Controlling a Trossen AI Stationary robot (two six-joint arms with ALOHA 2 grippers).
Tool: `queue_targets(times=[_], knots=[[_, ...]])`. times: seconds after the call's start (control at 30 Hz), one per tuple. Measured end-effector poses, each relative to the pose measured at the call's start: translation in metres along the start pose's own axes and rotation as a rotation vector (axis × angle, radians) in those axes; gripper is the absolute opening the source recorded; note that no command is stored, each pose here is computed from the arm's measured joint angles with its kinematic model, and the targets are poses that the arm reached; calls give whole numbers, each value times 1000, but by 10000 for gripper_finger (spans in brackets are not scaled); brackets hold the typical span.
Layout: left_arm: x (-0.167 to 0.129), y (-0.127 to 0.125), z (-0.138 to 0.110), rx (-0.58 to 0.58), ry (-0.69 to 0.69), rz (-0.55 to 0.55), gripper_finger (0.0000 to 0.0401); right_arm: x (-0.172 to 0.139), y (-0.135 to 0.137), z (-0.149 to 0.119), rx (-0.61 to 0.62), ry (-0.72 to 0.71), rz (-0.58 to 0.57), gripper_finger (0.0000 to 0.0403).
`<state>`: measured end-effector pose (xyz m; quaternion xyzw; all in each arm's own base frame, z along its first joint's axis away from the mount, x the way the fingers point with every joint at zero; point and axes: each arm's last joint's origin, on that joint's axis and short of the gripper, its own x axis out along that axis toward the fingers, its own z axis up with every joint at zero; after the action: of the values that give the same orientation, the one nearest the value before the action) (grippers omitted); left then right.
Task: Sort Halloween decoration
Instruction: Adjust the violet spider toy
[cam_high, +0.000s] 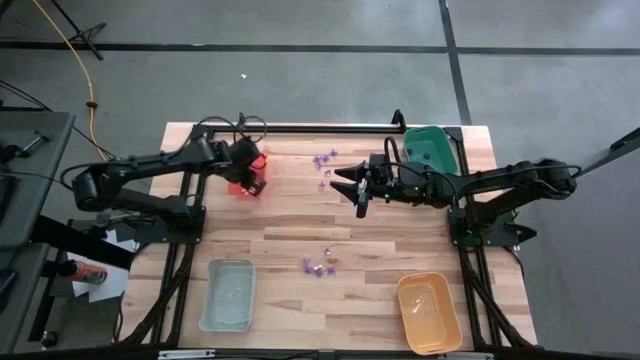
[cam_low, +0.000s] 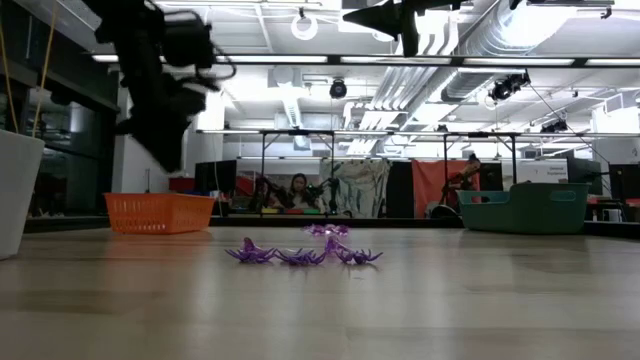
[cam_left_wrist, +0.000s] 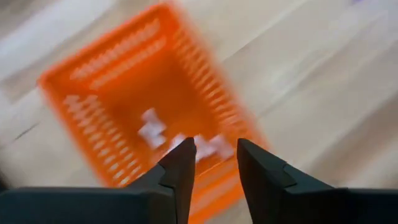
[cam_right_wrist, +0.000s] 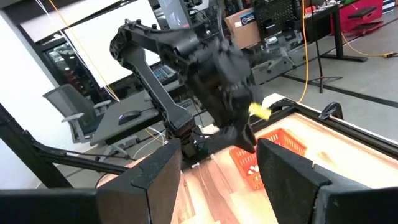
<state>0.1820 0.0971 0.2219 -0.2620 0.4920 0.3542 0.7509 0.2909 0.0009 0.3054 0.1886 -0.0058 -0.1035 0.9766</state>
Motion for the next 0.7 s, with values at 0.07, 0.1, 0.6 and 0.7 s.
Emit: queue_targets(times=[0.07,0.1,0.6,0.7], knots=[[-14,-5,11,-8,-60,-84,115,0,0,0,0,0,0,204],[-21,-9,16,-3,-104,-145,116,0,0,0,0,0,0,204],[-108,-92,-25,182,-894,-922,87,-1,8,-1,-25,71,244,204],[-105,-100,-41,168,-864,-882,80,-1,9,-2,-25,89,282,204]])
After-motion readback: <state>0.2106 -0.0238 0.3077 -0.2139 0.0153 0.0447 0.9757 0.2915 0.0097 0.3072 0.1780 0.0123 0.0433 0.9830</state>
